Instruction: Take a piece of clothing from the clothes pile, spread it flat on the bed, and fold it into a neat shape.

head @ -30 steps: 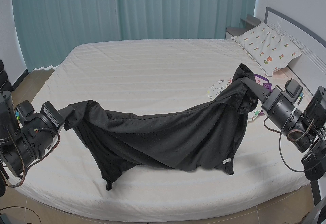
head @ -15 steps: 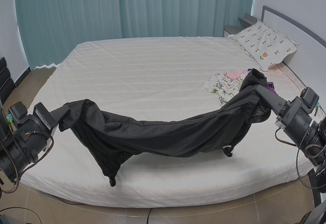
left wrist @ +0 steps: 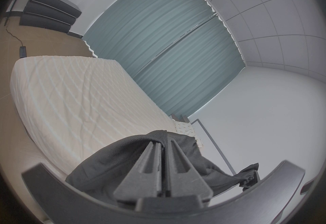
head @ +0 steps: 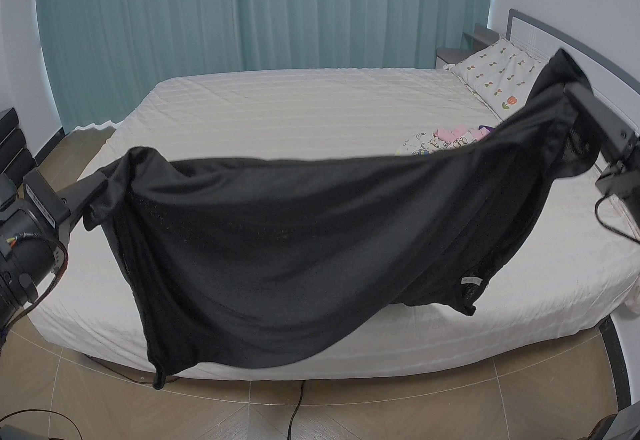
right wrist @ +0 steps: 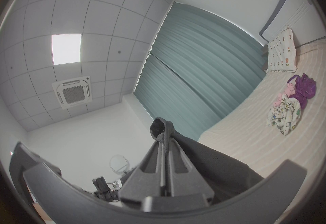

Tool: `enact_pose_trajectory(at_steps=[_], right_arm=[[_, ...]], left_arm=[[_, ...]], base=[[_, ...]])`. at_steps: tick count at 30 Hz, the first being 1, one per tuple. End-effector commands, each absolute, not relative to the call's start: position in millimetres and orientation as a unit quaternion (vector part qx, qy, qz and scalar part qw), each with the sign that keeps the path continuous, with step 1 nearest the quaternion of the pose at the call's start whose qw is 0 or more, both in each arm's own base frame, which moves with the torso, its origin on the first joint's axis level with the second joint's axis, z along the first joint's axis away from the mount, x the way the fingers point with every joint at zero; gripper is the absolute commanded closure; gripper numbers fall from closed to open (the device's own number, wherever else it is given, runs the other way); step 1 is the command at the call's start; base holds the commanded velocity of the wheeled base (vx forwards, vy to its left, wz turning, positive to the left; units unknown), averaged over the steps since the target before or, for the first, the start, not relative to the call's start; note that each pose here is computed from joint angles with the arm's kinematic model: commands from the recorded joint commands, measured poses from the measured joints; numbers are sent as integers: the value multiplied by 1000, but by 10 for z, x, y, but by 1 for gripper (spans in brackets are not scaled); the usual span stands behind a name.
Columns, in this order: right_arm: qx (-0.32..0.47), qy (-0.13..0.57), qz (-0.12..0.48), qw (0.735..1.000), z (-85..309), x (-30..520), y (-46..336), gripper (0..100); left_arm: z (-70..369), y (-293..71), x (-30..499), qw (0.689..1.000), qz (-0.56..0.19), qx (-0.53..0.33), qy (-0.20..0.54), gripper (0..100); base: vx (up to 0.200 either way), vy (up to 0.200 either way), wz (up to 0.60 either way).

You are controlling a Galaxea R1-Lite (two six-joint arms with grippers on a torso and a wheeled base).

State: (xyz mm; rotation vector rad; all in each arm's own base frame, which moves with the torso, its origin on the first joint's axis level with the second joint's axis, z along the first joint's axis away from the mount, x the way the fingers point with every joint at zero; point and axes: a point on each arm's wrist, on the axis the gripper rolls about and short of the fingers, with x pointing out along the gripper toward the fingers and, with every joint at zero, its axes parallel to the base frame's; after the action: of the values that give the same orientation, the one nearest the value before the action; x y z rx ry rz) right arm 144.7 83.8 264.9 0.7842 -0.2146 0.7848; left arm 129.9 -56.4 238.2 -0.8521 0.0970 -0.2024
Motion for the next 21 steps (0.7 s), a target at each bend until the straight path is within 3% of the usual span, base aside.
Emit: enact_pose_trajectory(at_steps=[1,12,21], right_arm=[[400,-117,362,834,3099,1614,805,100],[385,-52,294,873,2853,2726,801,100],[385,-23,272,882,2555,3293,911,100]], left_arm=[[2597,-573,1346,904,-103,-413,27,100],[2158,-790,1947,916,-42,-378,126,100],[1919,-869,2471,916,-13,-379,129,100]], base=[[0,0,0],[0,0,0],[22,0,0]])
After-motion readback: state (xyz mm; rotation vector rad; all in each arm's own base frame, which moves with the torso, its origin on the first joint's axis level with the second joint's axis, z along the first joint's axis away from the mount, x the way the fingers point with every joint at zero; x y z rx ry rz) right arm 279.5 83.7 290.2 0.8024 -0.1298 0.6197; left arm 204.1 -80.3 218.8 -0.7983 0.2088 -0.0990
